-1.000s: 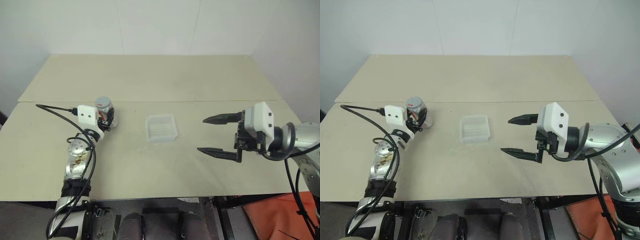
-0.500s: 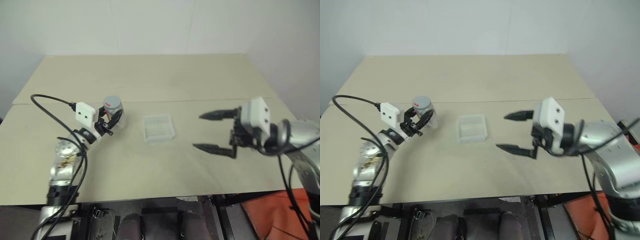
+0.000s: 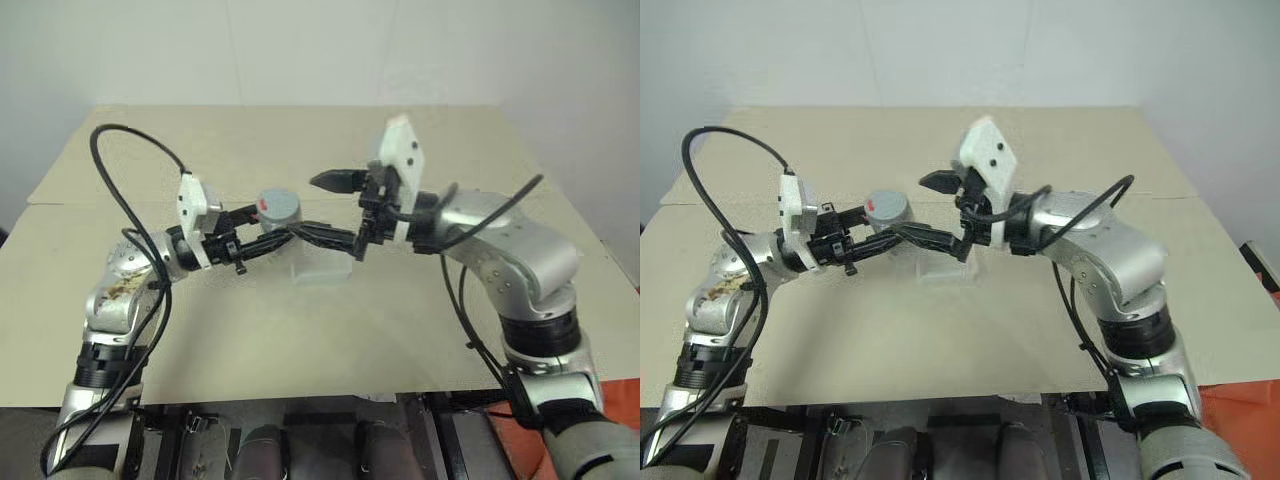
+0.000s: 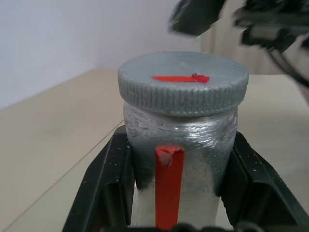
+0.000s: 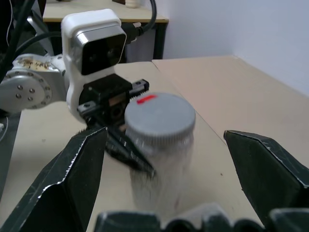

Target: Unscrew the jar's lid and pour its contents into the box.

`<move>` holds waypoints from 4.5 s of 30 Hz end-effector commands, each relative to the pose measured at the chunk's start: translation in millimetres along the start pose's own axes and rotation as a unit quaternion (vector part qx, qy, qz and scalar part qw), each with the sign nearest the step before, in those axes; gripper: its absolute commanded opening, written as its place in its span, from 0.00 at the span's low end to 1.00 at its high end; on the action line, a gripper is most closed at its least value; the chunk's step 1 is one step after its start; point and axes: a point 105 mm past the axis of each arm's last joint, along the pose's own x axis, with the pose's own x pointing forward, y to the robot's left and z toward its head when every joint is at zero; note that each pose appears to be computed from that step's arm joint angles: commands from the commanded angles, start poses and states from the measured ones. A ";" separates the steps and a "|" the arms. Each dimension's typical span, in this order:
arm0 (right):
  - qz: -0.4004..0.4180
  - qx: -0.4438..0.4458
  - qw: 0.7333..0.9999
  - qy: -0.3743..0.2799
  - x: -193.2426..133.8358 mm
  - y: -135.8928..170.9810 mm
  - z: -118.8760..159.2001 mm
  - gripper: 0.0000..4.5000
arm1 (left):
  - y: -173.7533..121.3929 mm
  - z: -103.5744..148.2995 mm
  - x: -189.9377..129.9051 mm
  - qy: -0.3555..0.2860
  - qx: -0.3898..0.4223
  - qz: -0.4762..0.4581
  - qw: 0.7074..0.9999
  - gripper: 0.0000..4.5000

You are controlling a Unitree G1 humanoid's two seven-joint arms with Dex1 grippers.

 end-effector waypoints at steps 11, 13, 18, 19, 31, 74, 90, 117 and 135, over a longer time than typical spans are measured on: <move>0.004 0.003 1.000 0.002 21.3 3.0 6.9 1.00 | -7.8 7.1 10.9 -0.018 0.009 -0.045 0.999 0.44; 0.010 0.003 1.000 0.003 22.1 4.8 6.4 0.96 | -7.9 7.6 11.1 -0.020 0.011 -0.046 0.999 0.44; 0.021 0.000 1.000 0.009 22.9 6.8 5.6 0.64 | -9.6 7.4 10.0 -0.020 0.013 -0.048 0.999 0.44; 0.021 0.000 1.000 0.010 23.2 6.5 5.3 0.62 | -9.8 7.1 10.0 -0.020 0.013 -0.048 0.999 0.44; 0.253 -0.014 0.967 -0.034 3.1 29.7 9.2 0.62 | -37.7 27.3 -3.4 -0.047 0.016 -0.190 0.981 0.44; -0.023 -0.042 0.999 -0.009 28.0 10.0 13.0 0.99 | -3.5 2.4 1.9 -0.005 0.004 -0.016 1.000 0.44; -0.076 -0.036 0.996 0.026 31.2 -11.1 0.3 0.99 | -4.1 9.9 -9.7 -0.001 0.012 -0.027 1.000 0.44; 0.003 -0.032 0.999 -0.004 -20.0 2.8 13.4 0.99 | -0.6 8.0 -28.5 0.014 0.001 -0.035 0.999 0.44; 0.010 -0.051 0.999 0.003 46.7 19.0 16.5 0.99 | -2.5 5.8 -6.0 -0.004 0.011 -0.109 0.994 0.44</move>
